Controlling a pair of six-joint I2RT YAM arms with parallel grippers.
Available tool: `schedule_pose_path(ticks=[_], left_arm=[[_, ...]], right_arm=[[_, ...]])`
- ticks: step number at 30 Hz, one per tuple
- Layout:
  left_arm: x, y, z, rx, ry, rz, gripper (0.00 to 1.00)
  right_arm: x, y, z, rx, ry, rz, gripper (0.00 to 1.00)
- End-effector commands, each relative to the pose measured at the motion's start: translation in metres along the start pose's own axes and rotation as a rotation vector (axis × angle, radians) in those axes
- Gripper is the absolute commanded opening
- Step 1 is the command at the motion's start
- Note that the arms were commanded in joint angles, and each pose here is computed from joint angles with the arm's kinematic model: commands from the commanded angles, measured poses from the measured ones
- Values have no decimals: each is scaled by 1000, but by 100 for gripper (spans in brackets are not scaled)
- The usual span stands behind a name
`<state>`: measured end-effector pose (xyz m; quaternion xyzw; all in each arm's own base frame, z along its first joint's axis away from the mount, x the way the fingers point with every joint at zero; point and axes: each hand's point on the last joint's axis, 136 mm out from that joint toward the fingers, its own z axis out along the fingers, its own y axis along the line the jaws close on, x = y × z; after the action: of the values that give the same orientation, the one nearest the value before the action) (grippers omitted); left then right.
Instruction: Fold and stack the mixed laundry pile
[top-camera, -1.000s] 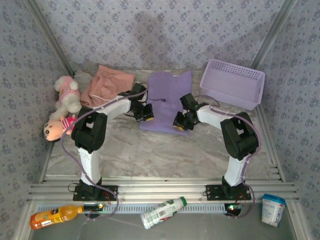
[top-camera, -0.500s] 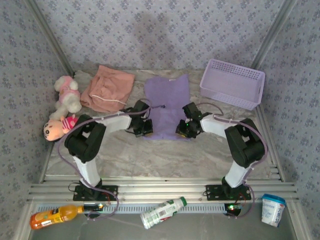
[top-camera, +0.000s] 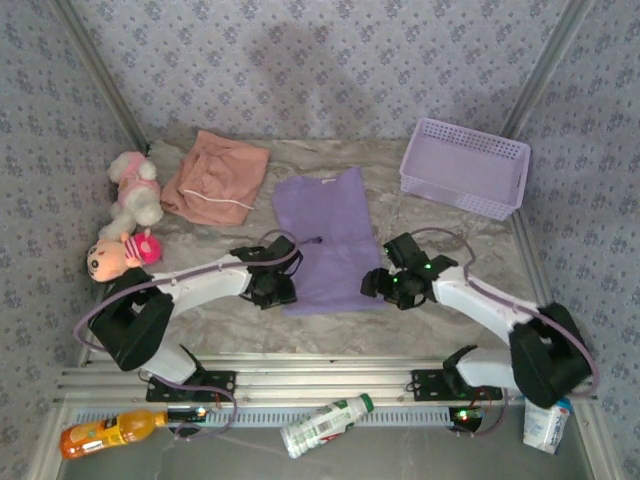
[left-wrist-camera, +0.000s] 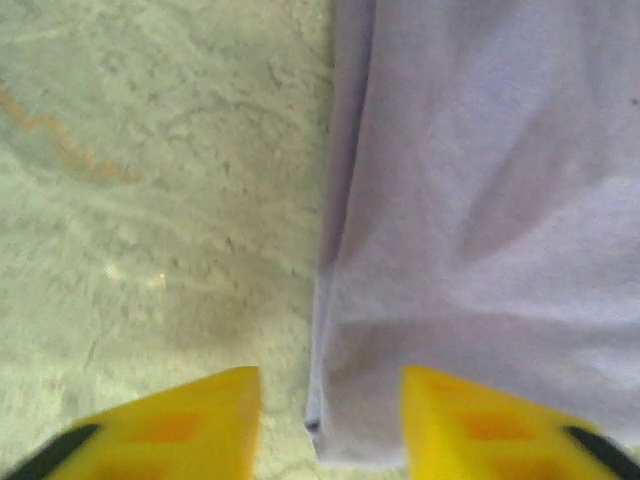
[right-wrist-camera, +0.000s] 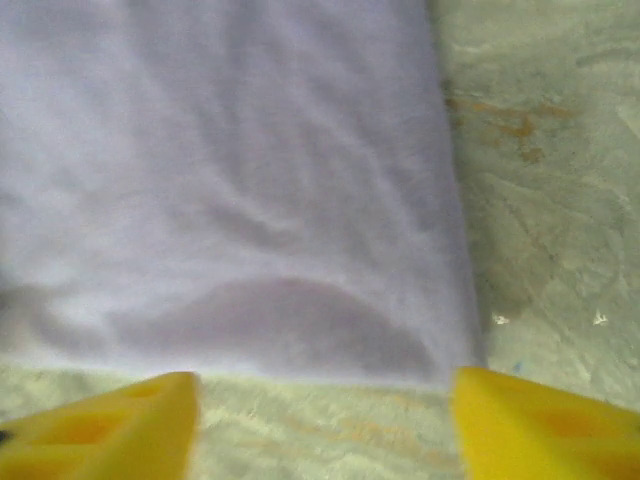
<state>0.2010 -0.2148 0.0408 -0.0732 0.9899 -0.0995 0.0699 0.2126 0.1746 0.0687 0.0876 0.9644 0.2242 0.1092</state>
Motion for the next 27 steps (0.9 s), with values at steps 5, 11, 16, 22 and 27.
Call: schedule_pose_path(ticks=[5,11,16,22,27], left_arm=[[-19,-78,-49,150,-105,120,38],[-29,-153,-31,251,-64,227,0],[-44,-195,-4,252,-26,266,0],[-57,-203,33,191,4,265,0],[-57,-193,55,161,44,229,0]], right_arm=[[18,-23,-48,-50,-46,117,100],[28,-38,-40,-78,-28,240,79],[19,-39,-22,-87,-54,276,54],[11,-40,2,-83,-53,322,52],[1,-37,18,-65,-44,321,46]])
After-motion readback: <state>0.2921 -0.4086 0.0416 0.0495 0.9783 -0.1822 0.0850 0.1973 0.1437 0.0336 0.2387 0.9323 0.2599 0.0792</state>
